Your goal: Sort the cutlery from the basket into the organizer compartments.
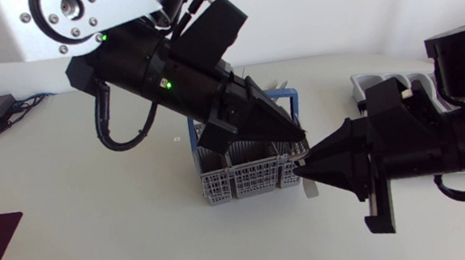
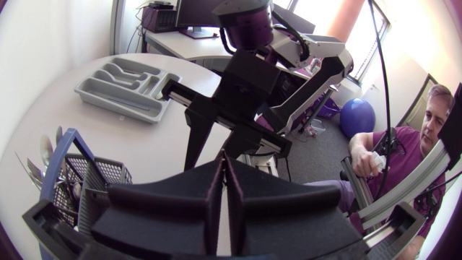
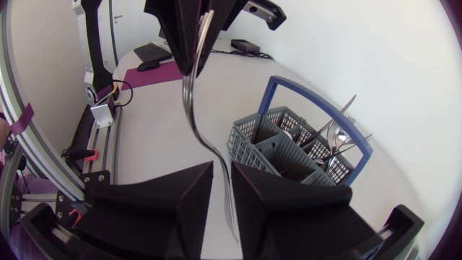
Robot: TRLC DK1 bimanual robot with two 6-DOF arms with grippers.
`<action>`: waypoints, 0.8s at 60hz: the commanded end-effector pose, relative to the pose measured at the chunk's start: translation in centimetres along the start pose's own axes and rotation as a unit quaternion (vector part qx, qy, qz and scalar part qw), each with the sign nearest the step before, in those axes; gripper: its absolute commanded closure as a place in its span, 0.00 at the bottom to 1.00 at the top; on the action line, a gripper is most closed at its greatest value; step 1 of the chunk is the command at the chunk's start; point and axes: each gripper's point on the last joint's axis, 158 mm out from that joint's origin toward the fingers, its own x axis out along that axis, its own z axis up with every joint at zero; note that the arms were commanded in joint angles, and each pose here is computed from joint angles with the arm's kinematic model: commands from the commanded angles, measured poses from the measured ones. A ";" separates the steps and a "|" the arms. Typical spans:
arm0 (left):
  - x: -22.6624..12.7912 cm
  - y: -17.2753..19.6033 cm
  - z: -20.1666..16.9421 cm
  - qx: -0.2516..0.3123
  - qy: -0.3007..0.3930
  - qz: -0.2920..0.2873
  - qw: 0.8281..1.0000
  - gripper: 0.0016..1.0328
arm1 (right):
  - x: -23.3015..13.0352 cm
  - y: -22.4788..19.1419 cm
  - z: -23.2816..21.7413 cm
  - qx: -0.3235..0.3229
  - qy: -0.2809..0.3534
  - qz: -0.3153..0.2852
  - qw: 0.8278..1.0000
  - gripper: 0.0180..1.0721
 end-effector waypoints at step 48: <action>-5.3 5.8 4.1 -0.015 -0.073 0.139 0.987 0.22 | -2.7 -2.7 -4.8 0.065 0.077 -0.091 0.991 0.94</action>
